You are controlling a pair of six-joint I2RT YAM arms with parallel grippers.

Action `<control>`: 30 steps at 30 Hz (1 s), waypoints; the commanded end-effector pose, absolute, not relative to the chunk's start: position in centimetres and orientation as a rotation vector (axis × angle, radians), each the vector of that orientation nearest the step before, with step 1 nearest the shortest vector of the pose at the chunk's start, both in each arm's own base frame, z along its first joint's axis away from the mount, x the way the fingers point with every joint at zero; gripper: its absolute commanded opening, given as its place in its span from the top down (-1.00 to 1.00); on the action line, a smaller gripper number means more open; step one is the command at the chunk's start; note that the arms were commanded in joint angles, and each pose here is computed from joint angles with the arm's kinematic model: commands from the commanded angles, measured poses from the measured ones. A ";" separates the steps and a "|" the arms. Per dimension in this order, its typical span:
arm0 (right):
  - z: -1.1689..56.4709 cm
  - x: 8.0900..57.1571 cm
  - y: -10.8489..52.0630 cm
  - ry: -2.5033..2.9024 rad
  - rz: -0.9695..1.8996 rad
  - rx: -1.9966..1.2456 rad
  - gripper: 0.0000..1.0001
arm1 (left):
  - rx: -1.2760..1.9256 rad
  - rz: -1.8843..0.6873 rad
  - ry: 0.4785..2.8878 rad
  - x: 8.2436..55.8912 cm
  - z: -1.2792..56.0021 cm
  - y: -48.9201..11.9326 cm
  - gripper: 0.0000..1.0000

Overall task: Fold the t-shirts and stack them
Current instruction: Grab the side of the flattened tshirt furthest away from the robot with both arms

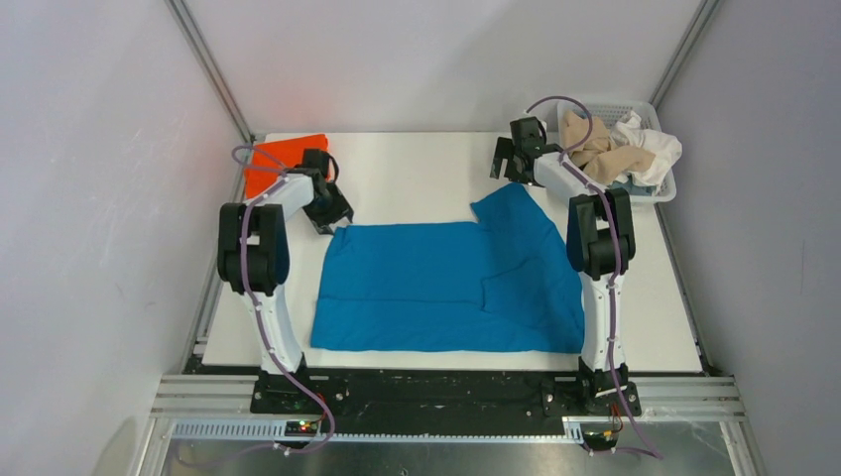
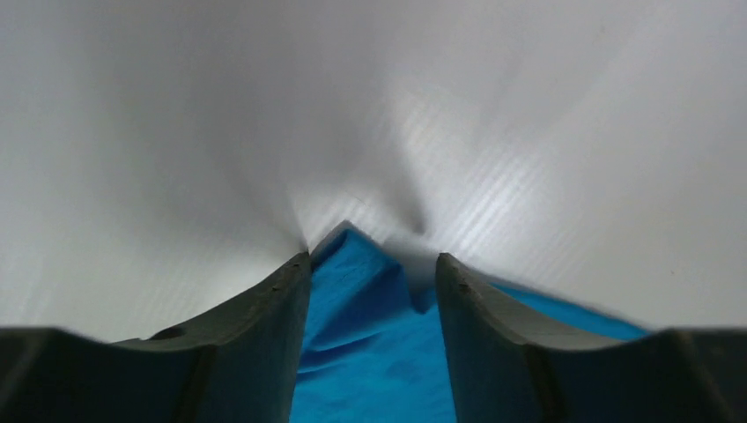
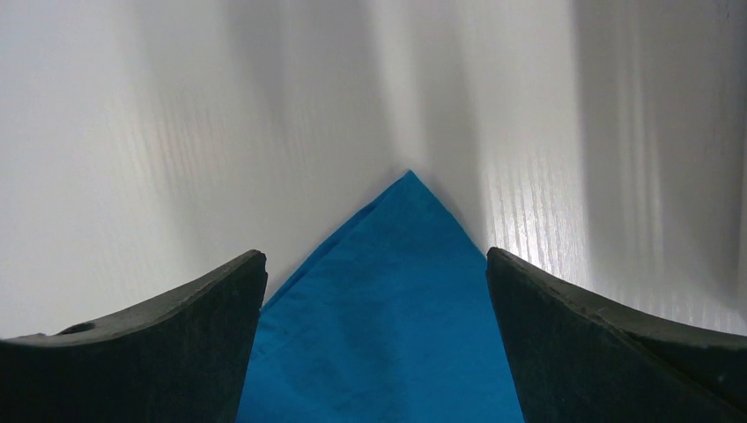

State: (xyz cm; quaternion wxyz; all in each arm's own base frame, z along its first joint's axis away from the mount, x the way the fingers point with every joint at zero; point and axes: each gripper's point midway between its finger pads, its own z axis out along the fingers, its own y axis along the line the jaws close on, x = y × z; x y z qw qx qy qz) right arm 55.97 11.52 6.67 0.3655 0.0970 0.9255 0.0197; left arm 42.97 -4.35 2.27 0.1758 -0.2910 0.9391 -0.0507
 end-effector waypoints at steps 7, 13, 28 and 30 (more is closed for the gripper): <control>10.9 55.8 12.0 2.297 0.058 0.215 -0.97 | -0.806 -0.160 2.698 41.3 2.2 -6.8 0.42; 9.3 57.1 12.1 2.325 -0.002 0.177 -0.95 | -0.801 -0.100 2.662 41.4 3.1 -6.0 0.99; 4.7 56.6 11.4 2.440 -0.102 0.210 -0.66 | -0.696 -0.008 2.567 41.5 6.7 -5.7 1.00; 4.3 55.8 11.4 2.467 -0.110 0.212 -0.55 | -0.687 -0.010 2.565 41.6 6.9 -5.9 1.00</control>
